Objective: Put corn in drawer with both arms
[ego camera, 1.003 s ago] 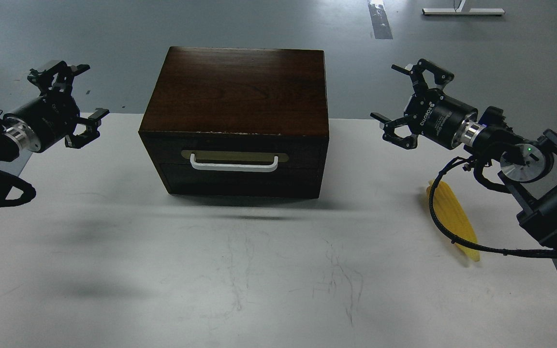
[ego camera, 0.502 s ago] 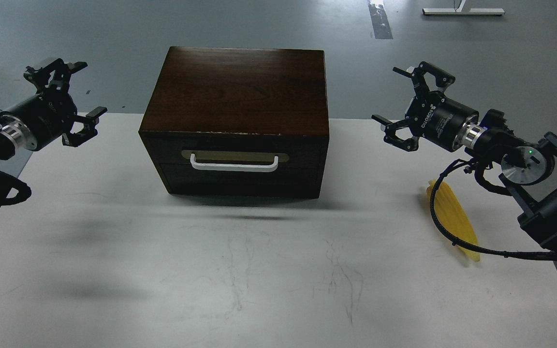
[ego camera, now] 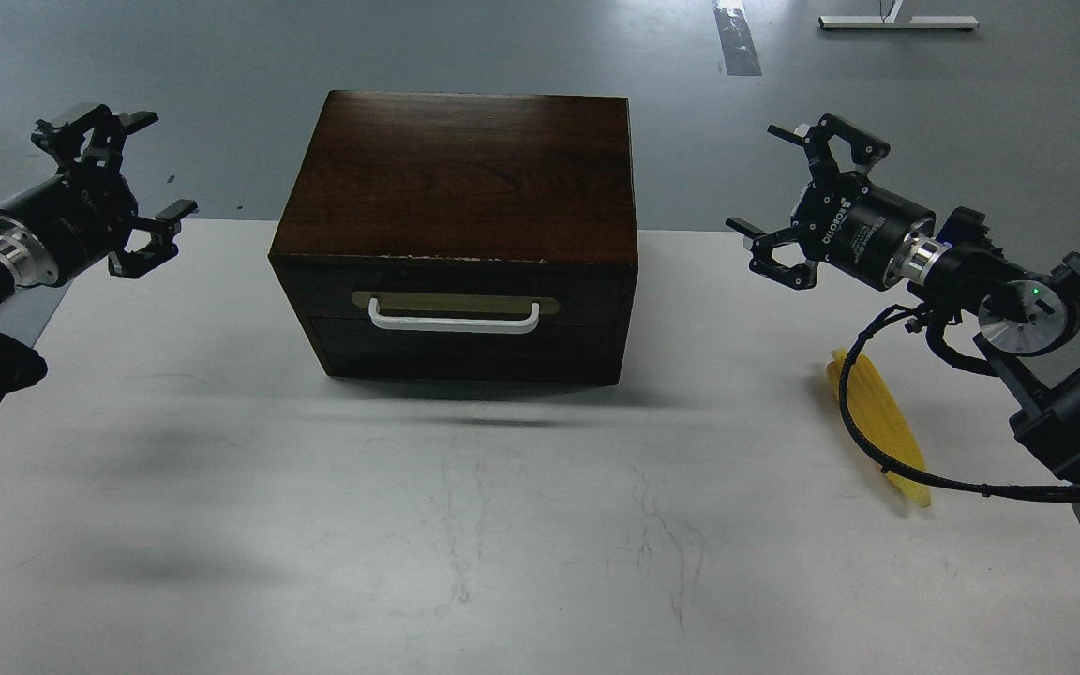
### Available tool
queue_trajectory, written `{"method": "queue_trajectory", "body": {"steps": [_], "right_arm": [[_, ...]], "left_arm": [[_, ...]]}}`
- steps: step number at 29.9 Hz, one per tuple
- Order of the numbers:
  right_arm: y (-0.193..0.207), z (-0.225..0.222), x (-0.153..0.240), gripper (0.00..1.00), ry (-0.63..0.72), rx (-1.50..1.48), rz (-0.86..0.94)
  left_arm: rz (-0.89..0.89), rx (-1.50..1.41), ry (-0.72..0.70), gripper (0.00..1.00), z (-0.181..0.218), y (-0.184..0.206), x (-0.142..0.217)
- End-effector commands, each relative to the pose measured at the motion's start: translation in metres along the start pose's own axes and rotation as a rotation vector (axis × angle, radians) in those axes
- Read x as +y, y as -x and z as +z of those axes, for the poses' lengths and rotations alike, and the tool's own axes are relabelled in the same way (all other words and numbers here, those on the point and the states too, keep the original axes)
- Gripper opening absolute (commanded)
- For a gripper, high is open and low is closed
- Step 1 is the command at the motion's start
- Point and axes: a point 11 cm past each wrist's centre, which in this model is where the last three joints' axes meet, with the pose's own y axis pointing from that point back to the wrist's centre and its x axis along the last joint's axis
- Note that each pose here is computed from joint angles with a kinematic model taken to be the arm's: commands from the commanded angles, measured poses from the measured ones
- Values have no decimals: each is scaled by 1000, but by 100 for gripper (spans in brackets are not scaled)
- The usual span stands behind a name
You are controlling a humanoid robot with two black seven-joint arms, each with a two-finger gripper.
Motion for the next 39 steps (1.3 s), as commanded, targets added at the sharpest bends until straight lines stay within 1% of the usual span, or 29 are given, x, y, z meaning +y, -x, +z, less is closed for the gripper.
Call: {"method": "queue_trajectory", "body": {"steps": [1, 27, 29, 30, 32, 33, 34, 36, 38, 39], "right_arm": [[0, 0, 0, 100, 0, 1, 1], [-4, -7, 5, 100, -3, 15, 12], [-4, -6, 6, 100, -3, 12, 13], [-4, -6, 6, 100, -4, 12, 13], [-5, -7, 6, 100, -5, 13, 14], [-7, -8, 8, 100, -6, 15, 20], [-8, -10, 10, 100, -8, 18, 25], [-11, -12, 13, 100, -13, 20, 31], [-11, -14, 14, 100, -16, 21, 33], [-13, -14, 15, 100, -16, 23, 38]], "left_arm": [[2, -2, 0, 98, 1, -1, 1], [-5, -10, -2, 98, -1, 1, 1], [-11, -20, 55, 98, 6, 2, 0], [-28, -59, 140, 98, 19, 7, -2], [-61, -139, 233, 98, 36, 13, -3], [-107, -261, 245, 98, 49, 22, -7], [-94, -412, 214, 98, 55, 25, -11], [-28, -608, 198, 98, 62, 23, -14], [4, -716, 207, 98, 67, 26, -15], [29, -808, 237, 98, 77, 31, -11]]}}
